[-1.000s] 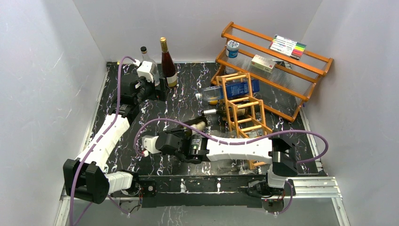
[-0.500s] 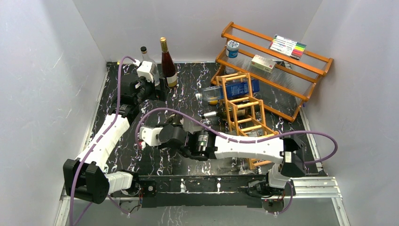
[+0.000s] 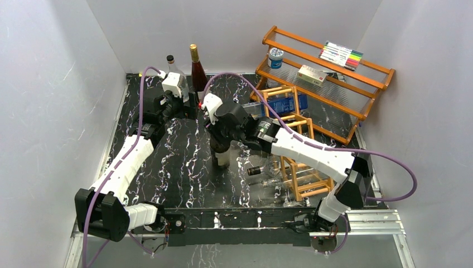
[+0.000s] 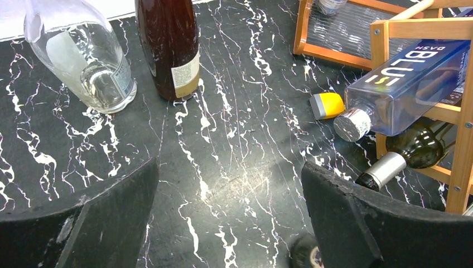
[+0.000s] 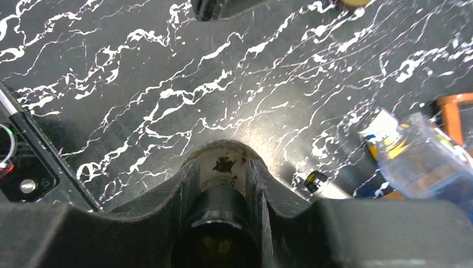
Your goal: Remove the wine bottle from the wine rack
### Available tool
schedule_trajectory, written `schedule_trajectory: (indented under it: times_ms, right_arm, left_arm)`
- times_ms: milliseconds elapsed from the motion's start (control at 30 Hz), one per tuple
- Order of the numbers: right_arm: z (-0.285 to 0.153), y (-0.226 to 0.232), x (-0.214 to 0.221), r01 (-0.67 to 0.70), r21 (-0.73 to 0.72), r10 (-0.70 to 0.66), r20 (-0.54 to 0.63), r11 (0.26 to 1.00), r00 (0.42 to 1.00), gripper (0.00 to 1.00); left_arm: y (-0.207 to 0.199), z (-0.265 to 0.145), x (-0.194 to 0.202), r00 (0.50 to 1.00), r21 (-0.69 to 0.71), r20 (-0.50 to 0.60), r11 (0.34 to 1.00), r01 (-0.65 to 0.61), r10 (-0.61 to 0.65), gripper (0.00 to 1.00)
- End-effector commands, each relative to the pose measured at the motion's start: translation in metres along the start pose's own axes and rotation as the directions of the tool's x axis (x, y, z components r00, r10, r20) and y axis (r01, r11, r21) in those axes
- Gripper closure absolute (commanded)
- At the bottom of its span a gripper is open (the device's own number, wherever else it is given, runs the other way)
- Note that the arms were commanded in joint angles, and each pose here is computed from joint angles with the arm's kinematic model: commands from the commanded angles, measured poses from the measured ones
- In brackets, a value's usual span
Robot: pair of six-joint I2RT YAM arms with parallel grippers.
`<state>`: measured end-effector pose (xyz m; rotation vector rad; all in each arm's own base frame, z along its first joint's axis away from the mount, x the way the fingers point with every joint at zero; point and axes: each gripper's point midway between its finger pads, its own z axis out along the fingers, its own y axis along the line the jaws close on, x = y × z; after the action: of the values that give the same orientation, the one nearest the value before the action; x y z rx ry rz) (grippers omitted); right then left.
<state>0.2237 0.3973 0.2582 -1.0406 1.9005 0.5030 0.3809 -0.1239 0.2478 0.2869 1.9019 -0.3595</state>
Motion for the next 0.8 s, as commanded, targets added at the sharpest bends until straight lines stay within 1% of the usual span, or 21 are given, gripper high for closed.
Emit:
schedule_trajectory:
  times_ms: [0,200,300,367,533,567,667,700,733,767]
  right_arm:
    - [-0.008,0.017,-0.038,-0.157,-0.087,0.162,0.049,0.984,0.986,1.00]
    - [0.007,0.019,-0.023,-0.139,-0.076,0.137,-0.021,0.987,0.990,1.00]
    - [0.008,0.018,-0.019,-0.132,-0.069,0.130,-0.029,0.989,0.991,0.99]
    - [0.007,0.018,-0.018,-0.130,-0.074,0.128,-0.026,0.989,0.991,0.86]
    - [0.000,0.022,-0.027,-0.110,-0.111,0.110,-0.004,0.988,0.994,0.38]
    - [-0.004,0.022,-0.032,-0.108,-0.116,0.110,0.012,0.987,0.994,0.31]
    - [-0.021,0.020,-0.050,-0.085,-0.127,0.095,0.073,0.988,0.993,0.20]
    - [-0.029,0.019,-0.056,-0.081,-0.128,0.094,0.098,0.988,0.991,0.07]
    - [-0.036,0.017,-0.061,-0.077,-0.128,0.093,0.120,0.989,0.988,0.03]
    - [-0.045,0.016,-0.065,-0.074,-0.131,0.092,0.144,0.989,0.985,0.02]
  left_arm:
    - [0.000,-0.005,-0.023,0.998,-0.008,0.057,1.000,-0.021,0.022,0.02]
    - [0.001,-0.005,-0.021,0.998,-0.013,0.055,1.000,-0.022,0.022,0.02]
    - [0.003,-0.003,-0.018,0.999,-0.019,0.049,1.000,-0.021,0.022,0.02]
    - [0.004,-0.002,-0.015,0.999,-0.023,0.044,0.999,-0.022,0.023,0.02]
    - [0.000,-0.003,-0.017,0.999,-0.029,0.037,0.999,-0.029,0.030,0.02]
    - [-0.001,-0.004,-0.018,0.999,-0.025,0.033,1.000,-0.018,0.019,0.02]
    - [-0.010,-0.018,-0.024,0.999,-0.009,0.022,0.999,0.047,-0.046,0.02]
    - [-0.011,-0.026,-0.024,0.998,-0.011,0.005,0.998,0.069,-0.069,0.02]
    - [-0.014,-0.033,-0.030,0.996,-0.006,0.009,0.996,0.091,-0.091,0.02]
    - [-0.017,-0.042,-0.028,0.993,-0.006,-0.029,0.994,0.112,-0.113,0.02]
